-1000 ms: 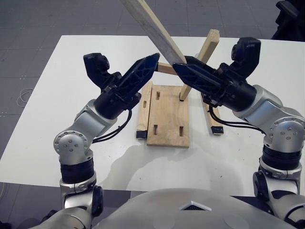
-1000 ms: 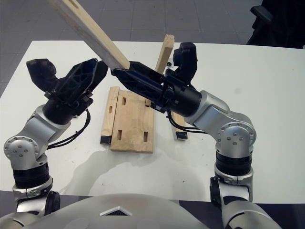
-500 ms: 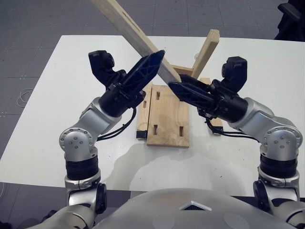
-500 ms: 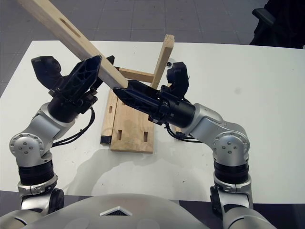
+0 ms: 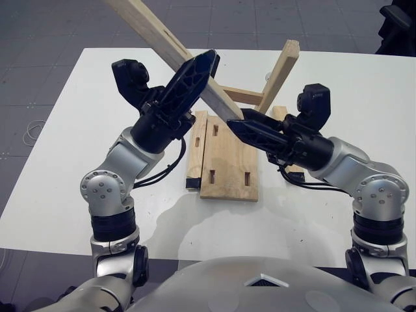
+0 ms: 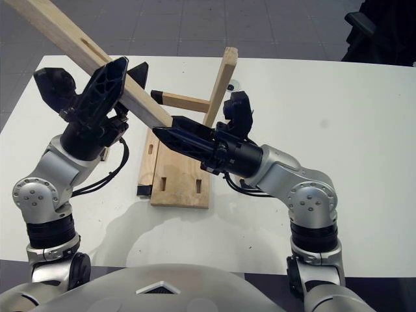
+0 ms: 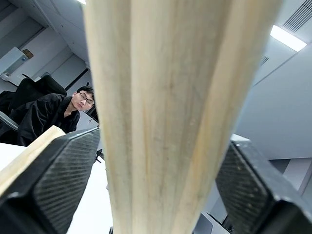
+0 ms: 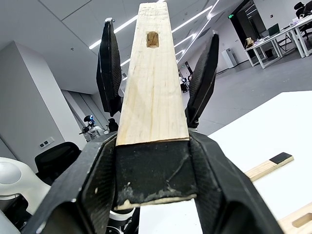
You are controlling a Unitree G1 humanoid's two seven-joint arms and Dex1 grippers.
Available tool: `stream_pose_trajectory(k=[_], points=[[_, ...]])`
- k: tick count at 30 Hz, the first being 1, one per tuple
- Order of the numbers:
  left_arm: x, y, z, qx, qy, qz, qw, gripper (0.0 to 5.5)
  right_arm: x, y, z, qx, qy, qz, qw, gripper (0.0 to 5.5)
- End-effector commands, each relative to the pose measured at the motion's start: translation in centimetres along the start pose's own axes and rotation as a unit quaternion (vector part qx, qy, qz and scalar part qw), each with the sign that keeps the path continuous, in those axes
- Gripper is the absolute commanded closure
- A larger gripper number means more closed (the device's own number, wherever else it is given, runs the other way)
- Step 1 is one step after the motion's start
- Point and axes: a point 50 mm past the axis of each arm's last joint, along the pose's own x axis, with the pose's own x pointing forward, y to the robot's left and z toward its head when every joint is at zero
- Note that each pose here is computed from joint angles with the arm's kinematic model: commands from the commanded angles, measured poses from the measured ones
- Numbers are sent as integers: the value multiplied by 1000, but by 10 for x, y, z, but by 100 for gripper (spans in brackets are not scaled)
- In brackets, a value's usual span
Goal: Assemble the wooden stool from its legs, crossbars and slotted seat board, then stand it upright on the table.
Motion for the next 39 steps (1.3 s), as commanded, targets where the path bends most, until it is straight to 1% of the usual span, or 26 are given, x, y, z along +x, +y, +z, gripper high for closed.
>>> stream_pose_trajectory(k=[1,10,17,25,26,30,32,34,39], points=[[0,-1,-2,-5,10,-2,1000,217,2,0,3,-9,6,3,1000,347],[-1,-2,2,1,0,-8,1000,334,-4,-1,0,-5,15,-6,1000,347],[-2,-3,6,2,-8,-12,1000,335,-12,-5,-3,-3,24,-18,1000,347],[0,-2,4,1,-13,-12,1000,335,-12,-6,-2,3,21,-16,1000,347],[0,-2,4,2,-13,-12,1000,335,-11,-6,-2,3,20,-17,1000,311],[0,-2,3,1,-16,-12,1000,342,-10,-6,-2,4,26,-21,999,243],[-1,-2,4,1,-18,-12,1000,342,-10,-7,-5,-2,43,-28,999,209],[-1,-2,4,1,-18,-11,1000,342,-11,-8,-6,-9,56,-33,998,199],[-2,-2,8,15,-17,-6,1000,343,-18,-9,-7,-17,70,-44,996,199]])
